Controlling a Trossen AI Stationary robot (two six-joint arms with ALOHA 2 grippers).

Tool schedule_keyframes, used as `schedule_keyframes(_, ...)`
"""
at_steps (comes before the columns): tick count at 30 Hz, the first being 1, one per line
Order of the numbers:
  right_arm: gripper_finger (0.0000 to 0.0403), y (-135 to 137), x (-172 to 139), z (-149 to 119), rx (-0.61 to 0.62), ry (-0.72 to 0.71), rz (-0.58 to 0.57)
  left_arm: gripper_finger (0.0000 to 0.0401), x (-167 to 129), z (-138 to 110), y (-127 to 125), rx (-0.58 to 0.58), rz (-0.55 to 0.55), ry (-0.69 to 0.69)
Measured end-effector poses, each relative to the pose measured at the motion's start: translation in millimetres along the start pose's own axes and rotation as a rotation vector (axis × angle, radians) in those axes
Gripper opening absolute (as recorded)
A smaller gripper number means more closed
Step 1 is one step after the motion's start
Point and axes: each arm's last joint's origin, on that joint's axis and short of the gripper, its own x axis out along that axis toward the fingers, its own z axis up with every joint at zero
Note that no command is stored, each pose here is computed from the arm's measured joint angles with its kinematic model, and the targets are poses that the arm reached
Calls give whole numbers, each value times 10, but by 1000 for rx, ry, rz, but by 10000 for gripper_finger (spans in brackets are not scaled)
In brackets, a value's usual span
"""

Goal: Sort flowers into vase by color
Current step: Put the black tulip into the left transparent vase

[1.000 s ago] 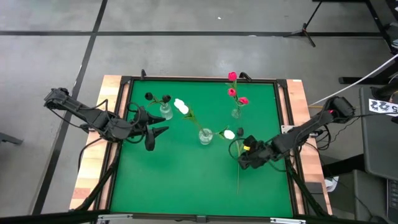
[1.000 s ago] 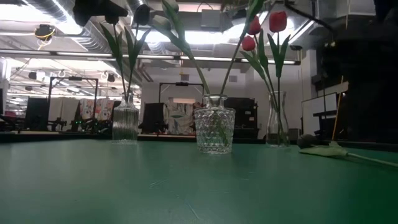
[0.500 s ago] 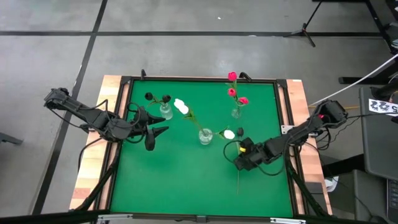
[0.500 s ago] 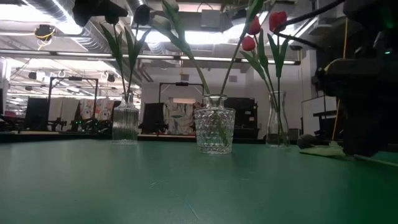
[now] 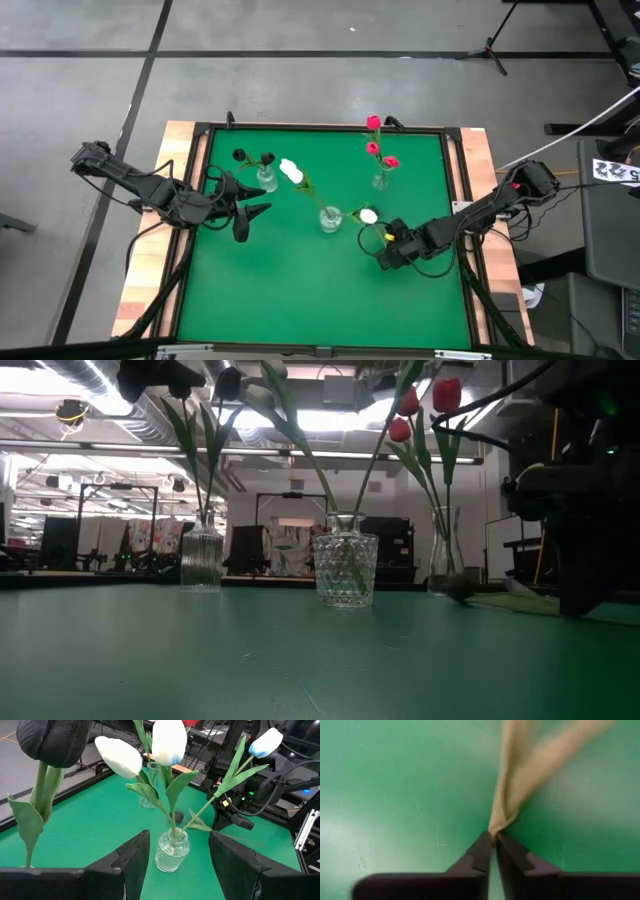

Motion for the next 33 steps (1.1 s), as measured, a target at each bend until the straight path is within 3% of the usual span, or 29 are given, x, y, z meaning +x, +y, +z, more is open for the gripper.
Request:
schedule_keyframes(2,11,3,0,1,-4,-4,3,200,0,0,1,0,0,0)
schedule_keyframes(7,13,47,-26,10,-3,-26,5,200,0,0,0,1,0,0)
schedule_keyframes(21,2,382,-393,143,-49,-278,-1,200,-1,2,0,-1,0,-1)
schedule_keyframes(33,1,430,-1023,317,-91,-467,-122,200,-3,1,0,2,-1,-1)
